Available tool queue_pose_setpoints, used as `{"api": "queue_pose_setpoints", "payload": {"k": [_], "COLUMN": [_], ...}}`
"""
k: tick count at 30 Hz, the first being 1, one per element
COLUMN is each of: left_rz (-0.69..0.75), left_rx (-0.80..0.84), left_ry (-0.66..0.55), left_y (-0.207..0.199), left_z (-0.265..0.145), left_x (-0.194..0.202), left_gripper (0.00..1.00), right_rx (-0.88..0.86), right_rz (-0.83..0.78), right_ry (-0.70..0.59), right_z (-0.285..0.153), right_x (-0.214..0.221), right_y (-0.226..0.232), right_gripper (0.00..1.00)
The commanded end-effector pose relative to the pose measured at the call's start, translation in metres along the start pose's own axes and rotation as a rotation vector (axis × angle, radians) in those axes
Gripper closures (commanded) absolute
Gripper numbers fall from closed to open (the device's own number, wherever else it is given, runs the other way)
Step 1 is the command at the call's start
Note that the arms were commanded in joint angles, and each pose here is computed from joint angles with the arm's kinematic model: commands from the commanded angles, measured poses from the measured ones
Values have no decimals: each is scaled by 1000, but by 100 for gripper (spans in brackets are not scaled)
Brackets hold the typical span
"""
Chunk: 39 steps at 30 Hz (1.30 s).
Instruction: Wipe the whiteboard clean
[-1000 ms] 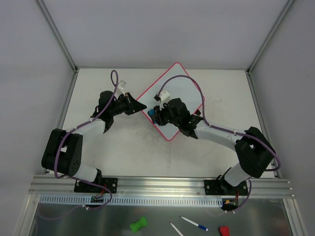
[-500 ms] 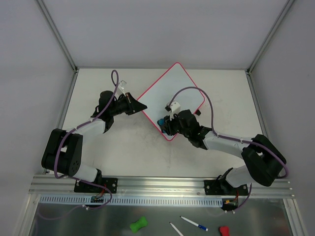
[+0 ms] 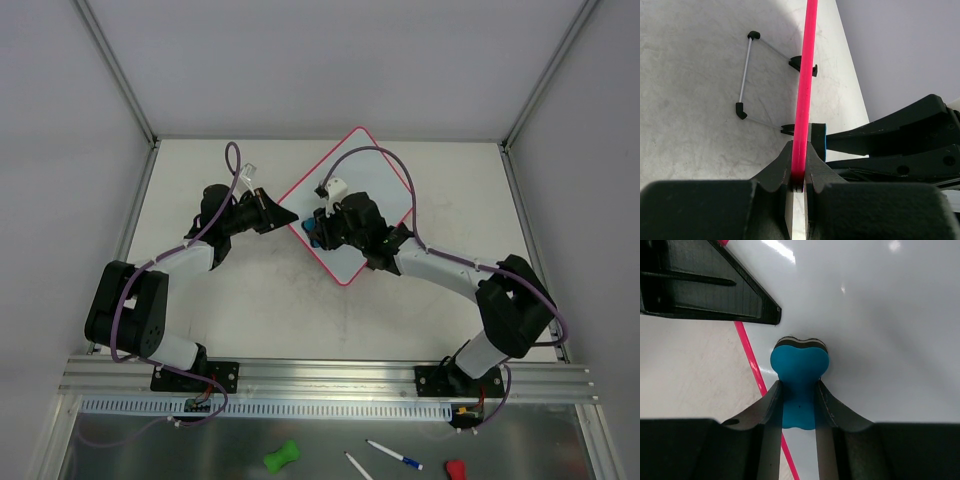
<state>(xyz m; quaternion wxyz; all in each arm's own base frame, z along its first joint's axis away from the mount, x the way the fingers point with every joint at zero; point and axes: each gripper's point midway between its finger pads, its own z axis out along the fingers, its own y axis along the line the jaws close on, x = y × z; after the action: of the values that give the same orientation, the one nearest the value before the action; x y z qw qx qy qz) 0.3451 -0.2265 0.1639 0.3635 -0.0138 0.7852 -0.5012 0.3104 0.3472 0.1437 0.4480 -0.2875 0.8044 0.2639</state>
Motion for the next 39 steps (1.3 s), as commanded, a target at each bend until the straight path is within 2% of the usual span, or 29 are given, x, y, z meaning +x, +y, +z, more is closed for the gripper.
{"api": "queue_pose_setpoints", "payload": {"k": [1, 2, 5, 7, 8, 9, 13, 22, 31, 34, 39], "left_rz": [-36, -35, -36, -38, -32, -32, -29, -31, -30, -29, -28], "left_rx": [33, 35, 35, 36, 40, 41, 43, 39, 40, 41, 41], "left_ry": [99, 99, 101, 101, 99, 100, 101, 97, 99, 98, 98], "left_y": [-11, -12, -12, -12, -13, -14, -15, -14, -14, -14, -14], "left_z": [3, 3, 3, 2, 2, 2, 2, 1, 1, 2, 1], "left_x": [23, 23, 24, 24, 23, 23, 24, 24, 24, 24, 24], "left_gripper": [100, 100, 100, 100, 100, 100, 100, 100, 100, 100, 100], "right_rx": [19, 29, 47, 76, 87, 103, 149, 162, 157, 181, 253], "right_rz": [-12, -7, 19, 43, 60, 70, 83, 65, 54, 60, 107], "right_ry": [97, 126, 111, 160, 124, 151, 133, 107, -6, 93, 269], "right_z": [5, 0, -16, -29, -36, -45, -61, -66, -104, -117, -141], "right_x": [39, 57, 72, 106, 101, 121, 132, 118, 48, 61, 113], "right_y": [-10, -15, -22, -31, -33, -36, -44, -46, -35, -37, -46], "right_gripper": [99, 99, 99, 99, 99, 99, 99, 99, 100, 100, 100]}}
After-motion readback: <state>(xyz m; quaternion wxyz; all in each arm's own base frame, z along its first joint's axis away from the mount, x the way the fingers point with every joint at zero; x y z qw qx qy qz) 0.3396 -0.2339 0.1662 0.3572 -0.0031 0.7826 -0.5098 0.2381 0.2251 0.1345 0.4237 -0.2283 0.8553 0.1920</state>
